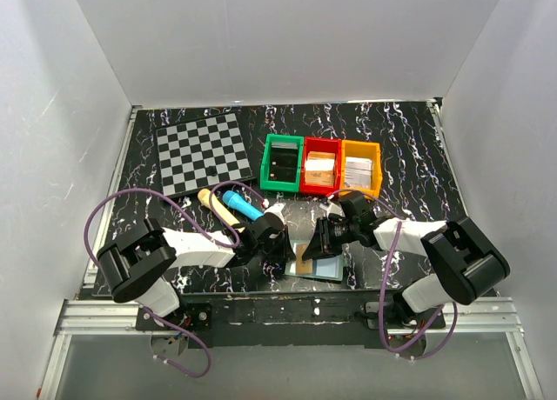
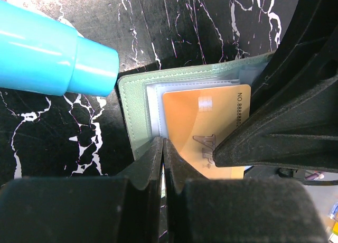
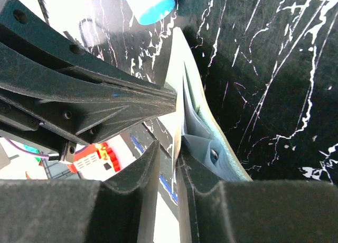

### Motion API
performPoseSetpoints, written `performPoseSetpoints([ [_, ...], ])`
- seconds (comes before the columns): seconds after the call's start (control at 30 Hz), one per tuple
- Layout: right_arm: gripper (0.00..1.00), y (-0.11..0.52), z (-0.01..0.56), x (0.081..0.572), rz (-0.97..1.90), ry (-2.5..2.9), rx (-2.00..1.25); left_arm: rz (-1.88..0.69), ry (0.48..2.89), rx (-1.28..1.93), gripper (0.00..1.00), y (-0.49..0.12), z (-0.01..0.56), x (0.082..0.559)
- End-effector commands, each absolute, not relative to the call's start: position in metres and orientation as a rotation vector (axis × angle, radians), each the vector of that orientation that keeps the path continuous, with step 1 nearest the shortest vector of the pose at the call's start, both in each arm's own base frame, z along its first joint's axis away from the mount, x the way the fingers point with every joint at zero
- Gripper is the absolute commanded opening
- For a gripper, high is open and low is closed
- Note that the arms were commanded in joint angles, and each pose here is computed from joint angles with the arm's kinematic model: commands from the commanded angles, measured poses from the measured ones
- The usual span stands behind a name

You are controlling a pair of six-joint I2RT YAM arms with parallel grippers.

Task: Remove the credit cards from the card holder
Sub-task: Remove the credit card from the card holder.

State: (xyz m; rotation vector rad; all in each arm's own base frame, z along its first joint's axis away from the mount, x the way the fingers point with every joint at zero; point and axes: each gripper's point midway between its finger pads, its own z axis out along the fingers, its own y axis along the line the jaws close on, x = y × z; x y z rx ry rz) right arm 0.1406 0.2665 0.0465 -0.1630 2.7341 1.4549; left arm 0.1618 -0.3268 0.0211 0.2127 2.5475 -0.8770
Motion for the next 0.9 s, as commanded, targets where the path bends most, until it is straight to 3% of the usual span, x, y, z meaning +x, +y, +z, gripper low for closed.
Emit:
performPoseSetpoints([
  [0.0,0.25,0.275,0.066,0.144,1.489,2.673,-0.24,-0.792,2.626,0.227,0.0,-0.31,0.0,0.149],
  [0.87,0.21,0.26,0.072,0.138,1.403,2.686,-0.272,-0.723,2.626,0.129,0.0,-0.294,-0.004,0.151],
])
